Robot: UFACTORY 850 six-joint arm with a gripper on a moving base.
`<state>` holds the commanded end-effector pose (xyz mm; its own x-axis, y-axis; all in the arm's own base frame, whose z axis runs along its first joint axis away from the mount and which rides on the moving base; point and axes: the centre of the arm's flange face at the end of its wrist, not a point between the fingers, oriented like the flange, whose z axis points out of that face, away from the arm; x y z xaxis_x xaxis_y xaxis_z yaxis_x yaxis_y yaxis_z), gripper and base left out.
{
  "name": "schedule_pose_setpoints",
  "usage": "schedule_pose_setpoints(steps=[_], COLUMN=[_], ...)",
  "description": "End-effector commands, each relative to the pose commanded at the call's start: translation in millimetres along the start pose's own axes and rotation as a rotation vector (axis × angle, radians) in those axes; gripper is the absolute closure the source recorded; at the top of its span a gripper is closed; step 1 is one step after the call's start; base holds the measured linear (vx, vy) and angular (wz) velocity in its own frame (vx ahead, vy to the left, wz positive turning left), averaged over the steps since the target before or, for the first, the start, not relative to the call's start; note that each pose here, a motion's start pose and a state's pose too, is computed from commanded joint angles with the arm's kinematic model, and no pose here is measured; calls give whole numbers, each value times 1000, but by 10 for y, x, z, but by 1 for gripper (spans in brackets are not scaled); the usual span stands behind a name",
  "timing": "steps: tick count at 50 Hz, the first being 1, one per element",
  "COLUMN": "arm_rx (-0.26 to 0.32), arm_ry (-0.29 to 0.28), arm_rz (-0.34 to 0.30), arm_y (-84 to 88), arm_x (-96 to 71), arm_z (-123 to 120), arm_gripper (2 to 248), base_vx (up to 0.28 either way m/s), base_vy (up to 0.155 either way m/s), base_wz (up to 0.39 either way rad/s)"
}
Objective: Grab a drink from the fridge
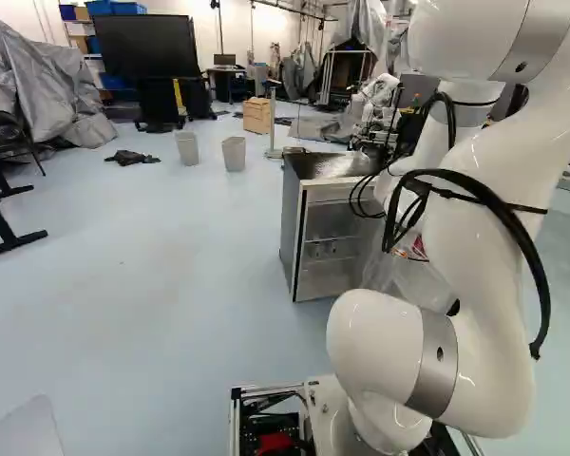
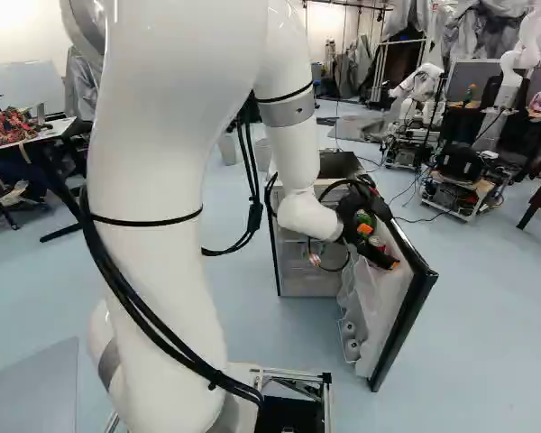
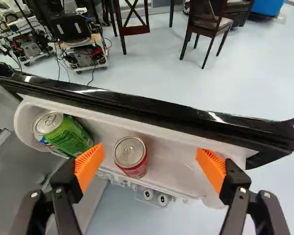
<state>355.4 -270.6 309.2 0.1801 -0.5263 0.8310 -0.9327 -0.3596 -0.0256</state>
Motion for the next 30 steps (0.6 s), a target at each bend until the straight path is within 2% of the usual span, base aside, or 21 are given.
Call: schedule_pose_setpoints(steps=[30], arm_rx=[26], arm_ry=[-5], arm_rz=[-21], arm_y=[-128], arm_x=[-67], arm_z=[-47], arm_gripper=[3], base_vx=[0], base_vy=[0], base_wz=[0])
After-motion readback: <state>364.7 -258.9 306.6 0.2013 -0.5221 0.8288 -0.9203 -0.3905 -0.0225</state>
